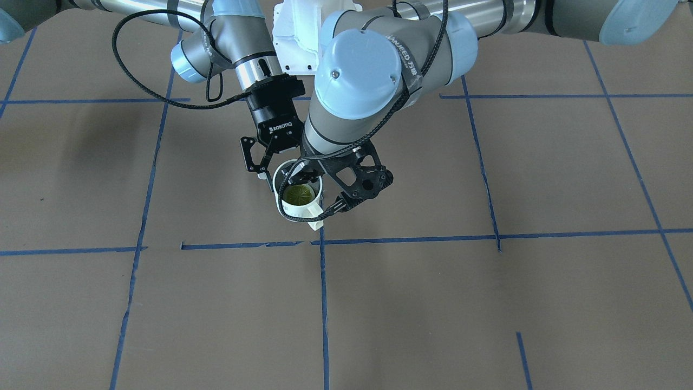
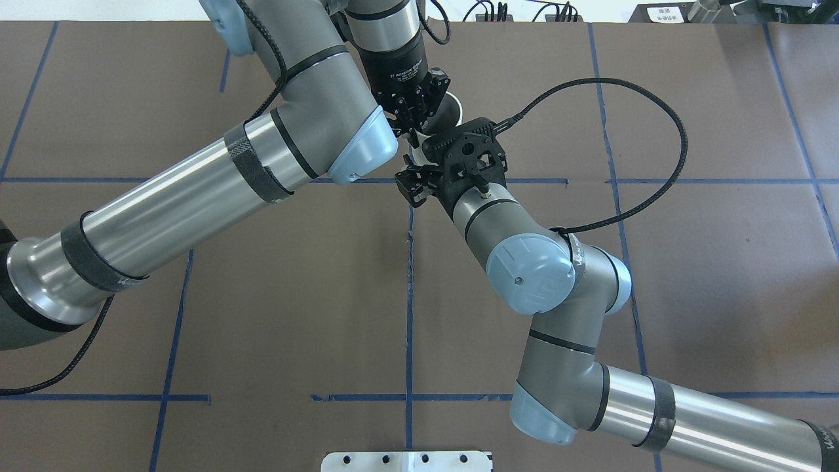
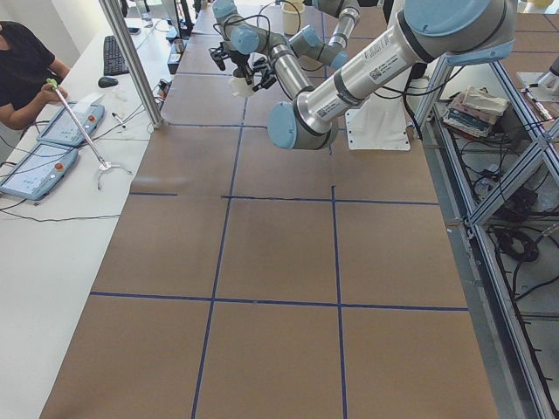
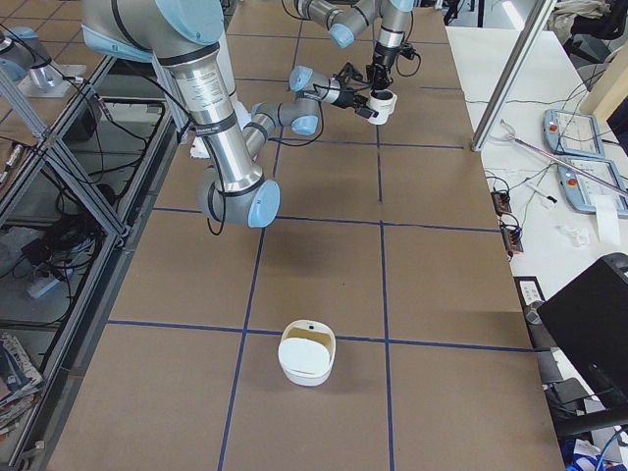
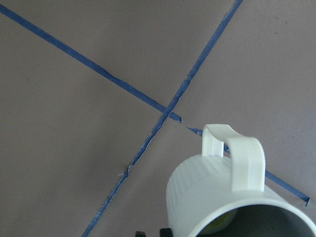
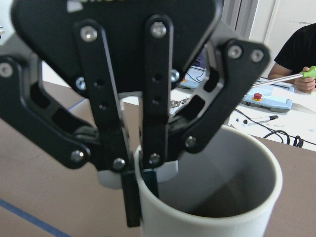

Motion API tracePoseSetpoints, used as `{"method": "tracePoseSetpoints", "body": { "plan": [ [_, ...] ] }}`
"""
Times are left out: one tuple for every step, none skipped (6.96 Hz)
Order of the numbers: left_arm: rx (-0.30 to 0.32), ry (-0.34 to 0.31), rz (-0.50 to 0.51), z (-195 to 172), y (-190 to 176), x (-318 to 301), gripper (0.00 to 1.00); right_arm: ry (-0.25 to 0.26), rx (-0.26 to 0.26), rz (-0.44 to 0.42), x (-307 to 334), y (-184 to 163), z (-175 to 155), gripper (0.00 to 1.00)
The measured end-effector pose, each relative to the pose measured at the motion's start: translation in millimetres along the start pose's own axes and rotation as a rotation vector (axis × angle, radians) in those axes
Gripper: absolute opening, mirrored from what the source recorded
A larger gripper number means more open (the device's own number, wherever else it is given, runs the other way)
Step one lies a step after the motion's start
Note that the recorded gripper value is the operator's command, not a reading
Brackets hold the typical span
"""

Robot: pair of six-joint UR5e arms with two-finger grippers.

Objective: Left arm hands cup to right arm to dump lemon

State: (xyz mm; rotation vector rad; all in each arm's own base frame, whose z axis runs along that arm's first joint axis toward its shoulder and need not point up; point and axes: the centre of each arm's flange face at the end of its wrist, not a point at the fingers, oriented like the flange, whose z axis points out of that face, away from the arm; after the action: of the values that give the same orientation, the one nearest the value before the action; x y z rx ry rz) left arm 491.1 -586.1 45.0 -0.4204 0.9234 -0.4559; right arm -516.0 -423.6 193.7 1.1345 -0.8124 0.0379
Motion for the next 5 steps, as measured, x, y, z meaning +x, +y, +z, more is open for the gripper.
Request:
{"method": "tracePoseSetpoints", "body": {
  "plan": [
    [-0.012, -0.002, -0.003, 0.5, 0.7, -1.1, 0.00, 0.004, 0.001, -0.002, 0.3, 0.9, 0.8, 0.99],
    [-0.017, -0.001, -0.003, -0.1, 1.3, -2.6, 0.00, 0.006, 0.001, -0.003, 0.5, 1.3, 1.2, 0.99],
    [-0.018, 0.005, 0.004, -2.8, 3.5, -5.1, 0.00, 0.007, 0.002, -0.004, 0.7, 1.5, 1.4, 0.99],
    [-0.019, 0.011, 0.010, -5.3, 5.8, -8.5, 0.03, 0.008, 0.001, -0.004, 0.7, 1.6, 1.6, 0.97],
    [-0.019, 0.017, 0.016, -7.5, 7.9, -10.7, 0.08, 0.008, 0.001, -0.005, 0.7, 1.7, 1.6, 0.77]
  ]
}}
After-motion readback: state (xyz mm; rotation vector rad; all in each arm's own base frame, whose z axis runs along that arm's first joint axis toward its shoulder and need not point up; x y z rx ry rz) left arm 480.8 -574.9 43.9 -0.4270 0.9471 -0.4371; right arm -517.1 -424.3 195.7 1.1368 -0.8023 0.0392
